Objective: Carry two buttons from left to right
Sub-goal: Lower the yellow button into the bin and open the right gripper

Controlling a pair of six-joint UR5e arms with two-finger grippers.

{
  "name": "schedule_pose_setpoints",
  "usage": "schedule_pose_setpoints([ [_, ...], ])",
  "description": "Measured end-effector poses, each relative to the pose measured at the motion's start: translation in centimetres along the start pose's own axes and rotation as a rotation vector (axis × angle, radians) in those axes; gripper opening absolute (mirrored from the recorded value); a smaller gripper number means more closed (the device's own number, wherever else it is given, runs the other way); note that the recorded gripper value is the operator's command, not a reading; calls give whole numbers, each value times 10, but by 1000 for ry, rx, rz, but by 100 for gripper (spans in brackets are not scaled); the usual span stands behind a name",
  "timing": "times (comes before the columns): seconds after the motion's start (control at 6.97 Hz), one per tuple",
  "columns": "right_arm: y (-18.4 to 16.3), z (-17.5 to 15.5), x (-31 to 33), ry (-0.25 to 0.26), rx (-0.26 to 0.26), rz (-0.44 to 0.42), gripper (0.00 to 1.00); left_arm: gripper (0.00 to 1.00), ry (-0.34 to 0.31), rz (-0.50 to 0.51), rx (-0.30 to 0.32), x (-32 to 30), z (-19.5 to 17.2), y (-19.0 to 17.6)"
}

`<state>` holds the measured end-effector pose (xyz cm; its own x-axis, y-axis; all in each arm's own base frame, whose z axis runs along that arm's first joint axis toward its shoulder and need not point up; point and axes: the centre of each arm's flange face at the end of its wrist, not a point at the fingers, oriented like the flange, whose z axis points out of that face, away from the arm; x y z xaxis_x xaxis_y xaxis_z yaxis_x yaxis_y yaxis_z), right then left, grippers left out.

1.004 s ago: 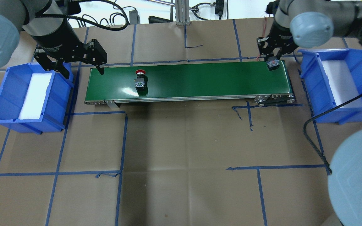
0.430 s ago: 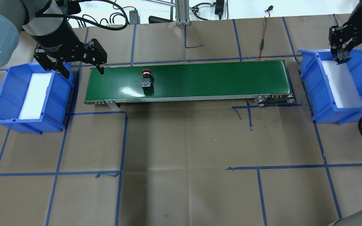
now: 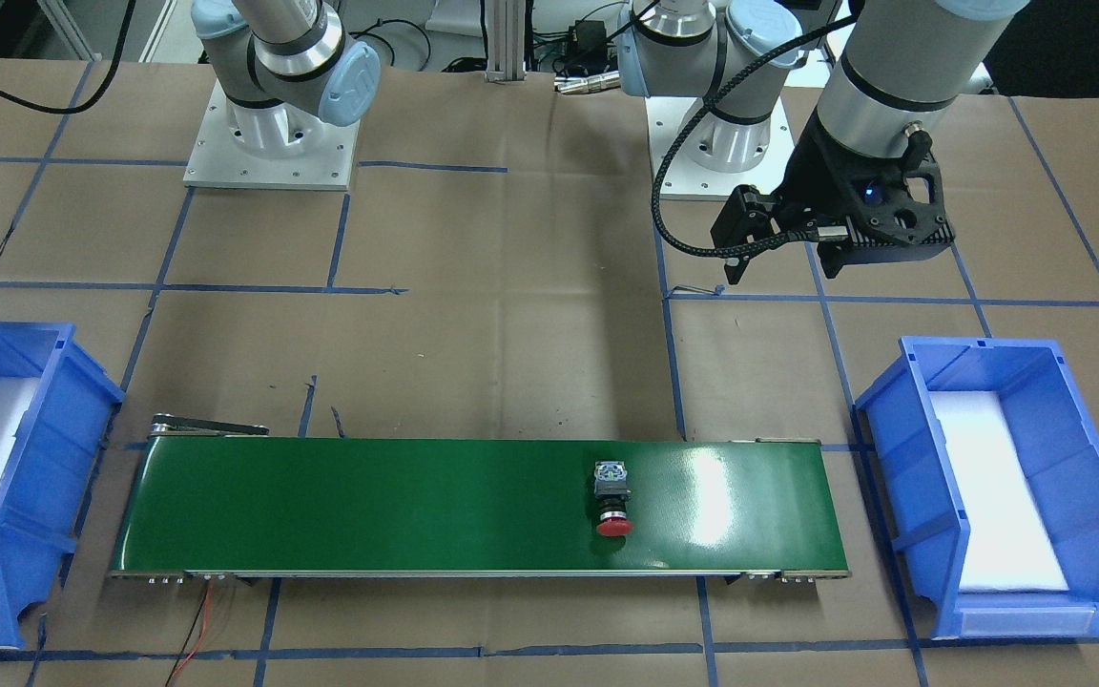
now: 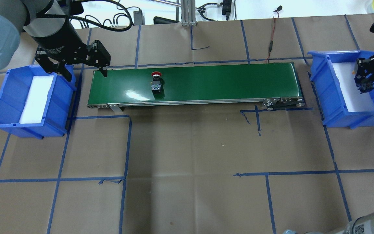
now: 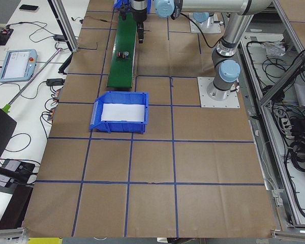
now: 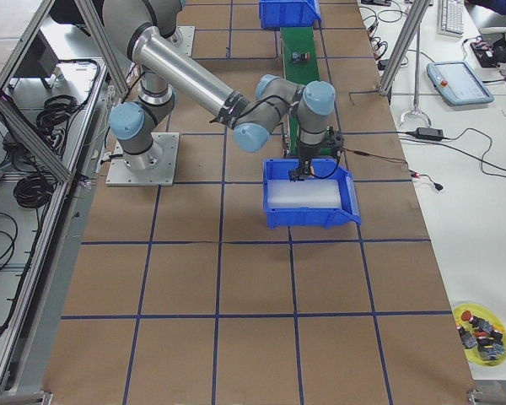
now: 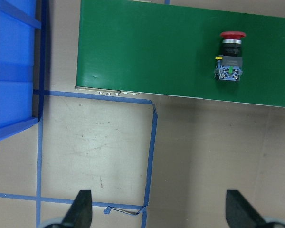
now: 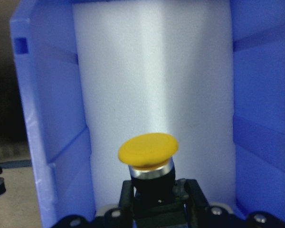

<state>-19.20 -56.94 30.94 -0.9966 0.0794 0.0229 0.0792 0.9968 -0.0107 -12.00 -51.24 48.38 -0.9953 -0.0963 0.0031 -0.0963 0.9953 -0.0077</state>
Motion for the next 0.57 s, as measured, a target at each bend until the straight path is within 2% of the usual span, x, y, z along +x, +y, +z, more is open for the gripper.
schedule_pose_setpoints([
  [0.43,3,53,13,-56,-34,13,5,100,2,0,0,0,0,0],
  [0.57,1,67,14,-64,-47,11,11,100,2,0,0,0,0,0],
])
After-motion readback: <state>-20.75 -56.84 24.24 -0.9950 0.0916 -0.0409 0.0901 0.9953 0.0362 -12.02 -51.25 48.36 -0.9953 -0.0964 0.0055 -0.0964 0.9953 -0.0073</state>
